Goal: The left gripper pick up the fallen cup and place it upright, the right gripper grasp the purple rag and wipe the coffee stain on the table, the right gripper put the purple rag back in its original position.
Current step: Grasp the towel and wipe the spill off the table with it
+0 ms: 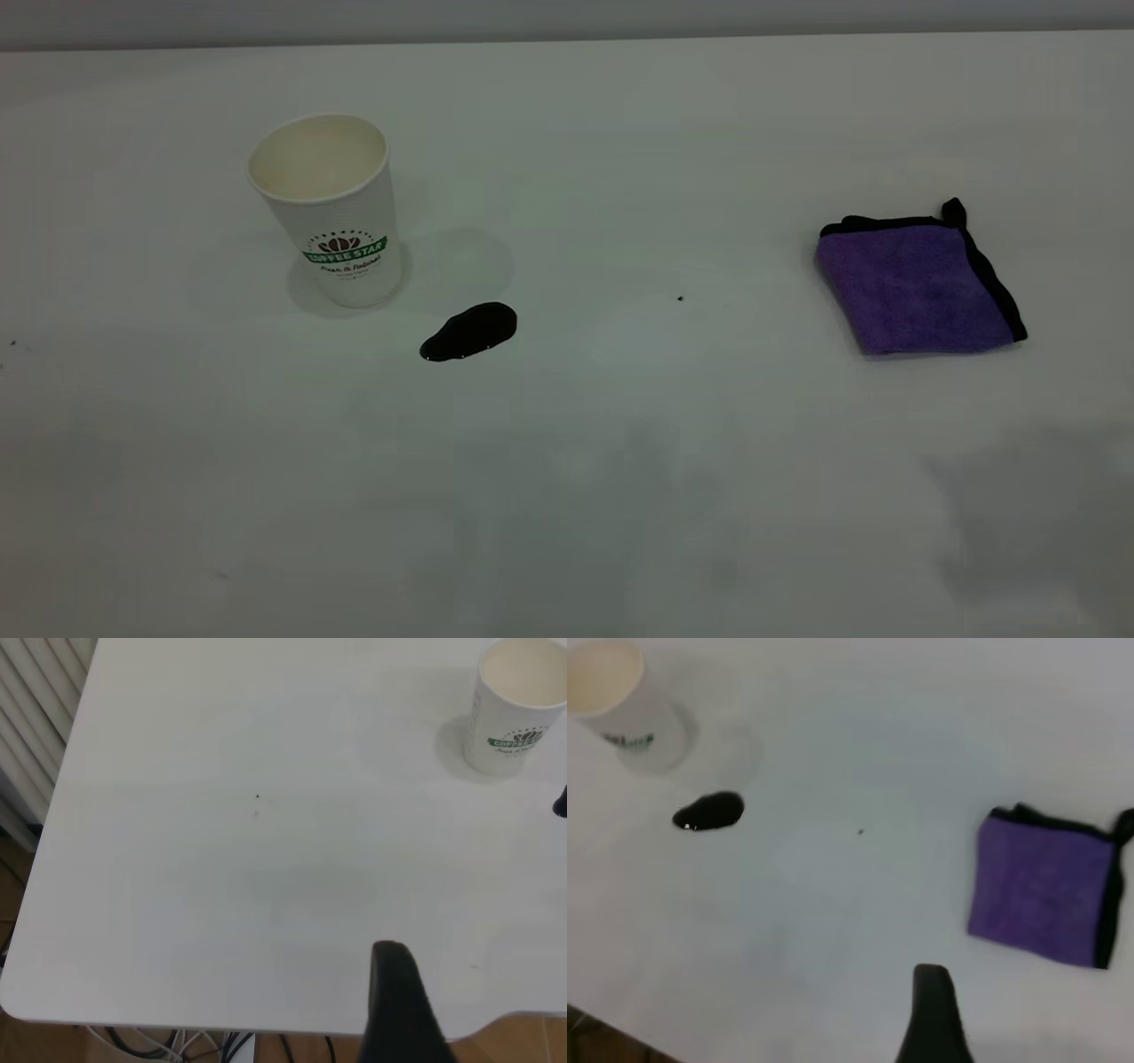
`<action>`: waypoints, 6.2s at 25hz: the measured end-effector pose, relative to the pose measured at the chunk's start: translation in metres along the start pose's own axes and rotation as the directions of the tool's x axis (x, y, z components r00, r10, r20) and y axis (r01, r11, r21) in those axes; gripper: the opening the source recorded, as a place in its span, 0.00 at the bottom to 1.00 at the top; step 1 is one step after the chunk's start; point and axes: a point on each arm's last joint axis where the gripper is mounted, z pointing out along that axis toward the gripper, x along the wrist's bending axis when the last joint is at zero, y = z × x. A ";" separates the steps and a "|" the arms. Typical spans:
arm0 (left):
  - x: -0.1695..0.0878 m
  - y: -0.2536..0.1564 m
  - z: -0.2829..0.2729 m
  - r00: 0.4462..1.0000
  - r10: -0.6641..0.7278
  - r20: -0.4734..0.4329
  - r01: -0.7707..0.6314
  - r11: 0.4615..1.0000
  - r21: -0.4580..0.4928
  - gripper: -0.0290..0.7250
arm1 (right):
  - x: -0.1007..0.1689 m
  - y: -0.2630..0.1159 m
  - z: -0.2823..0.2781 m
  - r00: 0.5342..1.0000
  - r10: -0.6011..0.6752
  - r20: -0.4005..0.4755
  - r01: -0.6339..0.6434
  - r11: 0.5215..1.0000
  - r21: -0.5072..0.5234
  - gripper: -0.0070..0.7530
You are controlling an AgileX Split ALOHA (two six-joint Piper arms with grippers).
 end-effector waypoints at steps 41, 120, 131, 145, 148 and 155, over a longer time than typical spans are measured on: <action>0.000 0.000 0.000 1.000 -0.003 0.000 0.003 1.000 0.000 0.70 | -0.069 -0.036 0.331 0.987 -0.094 0.131 -0.004 0.799 0.602 0.69; 0.000 0.000 0.000 1.000 -0.003 0.000 0.003 1.000 0.000 0.70 | 0.182 -0.024 0.396 0.846 -0.511 -0.150 0.512 0.704 0.492 0.10; 0.000 0.000 0.000 1.000 -0.003 0.000 0.003 1.000 0.000 0.70 | 0.200 -0.024 0.398 0.857 -0.500 -0.129 0.504 0.758 0.413 0.10; 0.000 0.000 0.000 1.000 -0.003 0.000 0.003 1.000 0.000 0.70 | 0.252 -0.047 0.387 0.838 -0.484 -0.252 0.546 0.753 0.368 0.10; 0.000 0.000 0.000 1.000 -0.003 0.000 0.003 1.000 0.000 0.70 | 0.265 -0.055 0.382 0.811 -0.507 -0.292 0.584 0.730 0.354 0.10; 0.000 0.000 0.000 1.000 -0.003 0.000 0.003 1.000 0.000 0.70 | 0.294 -0.071 0.373 0.719 -0.581 -0.382 0.690 0.664 0.289 0.10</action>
